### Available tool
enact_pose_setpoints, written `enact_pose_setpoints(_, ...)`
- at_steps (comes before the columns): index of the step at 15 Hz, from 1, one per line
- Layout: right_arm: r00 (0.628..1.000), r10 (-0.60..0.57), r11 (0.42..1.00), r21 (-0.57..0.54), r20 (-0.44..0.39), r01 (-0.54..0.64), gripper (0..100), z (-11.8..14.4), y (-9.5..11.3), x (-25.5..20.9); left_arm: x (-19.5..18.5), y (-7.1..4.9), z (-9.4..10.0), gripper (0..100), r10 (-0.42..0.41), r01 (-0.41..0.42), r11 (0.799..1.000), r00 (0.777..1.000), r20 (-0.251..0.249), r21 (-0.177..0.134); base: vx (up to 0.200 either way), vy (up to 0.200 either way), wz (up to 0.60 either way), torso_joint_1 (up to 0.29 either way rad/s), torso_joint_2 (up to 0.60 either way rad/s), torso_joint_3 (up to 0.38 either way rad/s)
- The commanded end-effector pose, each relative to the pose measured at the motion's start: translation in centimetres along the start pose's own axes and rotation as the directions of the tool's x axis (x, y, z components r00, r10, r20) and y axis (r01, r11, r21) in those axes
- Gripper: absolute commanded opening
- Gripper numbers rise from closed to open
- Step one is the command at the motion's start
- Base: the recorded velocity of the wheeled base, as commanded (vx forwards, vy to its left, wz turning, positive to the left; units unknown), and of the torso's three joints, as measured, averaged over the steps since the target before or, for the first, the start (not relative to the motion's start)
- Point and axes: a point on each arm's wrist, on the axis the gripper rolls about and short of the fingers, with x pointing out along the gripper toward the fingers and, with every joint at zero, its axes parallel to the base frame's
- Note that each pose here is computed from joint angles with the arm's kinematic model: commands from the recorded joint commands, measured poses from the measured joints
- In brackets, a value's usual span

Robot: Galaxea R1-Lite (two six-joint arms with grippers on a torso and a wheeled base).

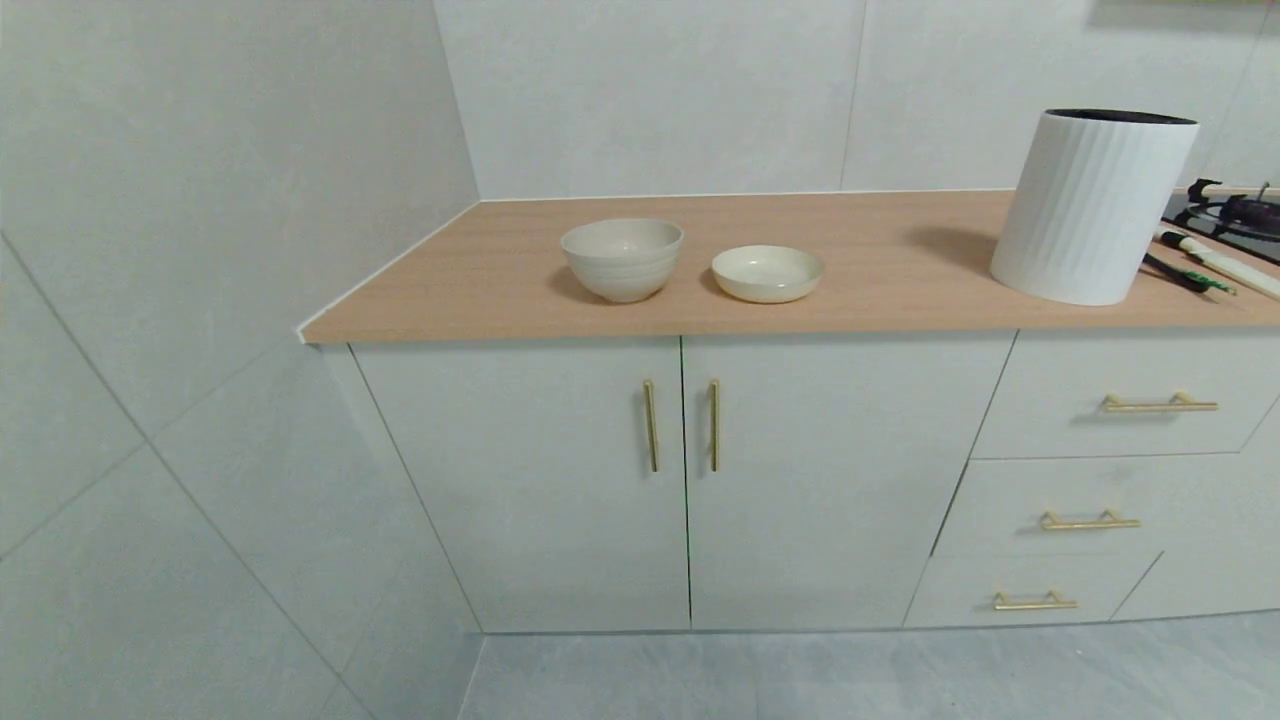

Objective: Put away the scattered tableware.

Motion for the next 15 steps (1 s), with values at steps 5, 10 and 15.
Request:
enact_pose_setpoints(5,1.000,0.000,1.000,0.000,-0.001,0.000,100,0.00,0.00,0.01,0.00,0.00,0.00,100,0.001,-0.001,1.000,1.000,-0.001,-0.001,0.000,0.000,0.00,-0.153,0.46,0.310)
enact_pose_setpoints(10,1.000,0.000,1.000,0.000,-0.001,0.000,100,0.00,0.00,0.01,0.00,0.00,0.00,100,0.001,-0.001,1.000,1.000,-0.001,-0.001,0.000,0.000,0.00,-0.078,0.34,0.265)
enact_pose_setpoints(15,1.000,0.000,1.000,0.000,-0.001,0.000,100,0.00,0.00,0.01,0.00,0.00,0.00,100,0.001,-0.001,1.000,1.000,-0.001,-0.001,0.000,0.000,0.00,-0.007,0.03,0.016)
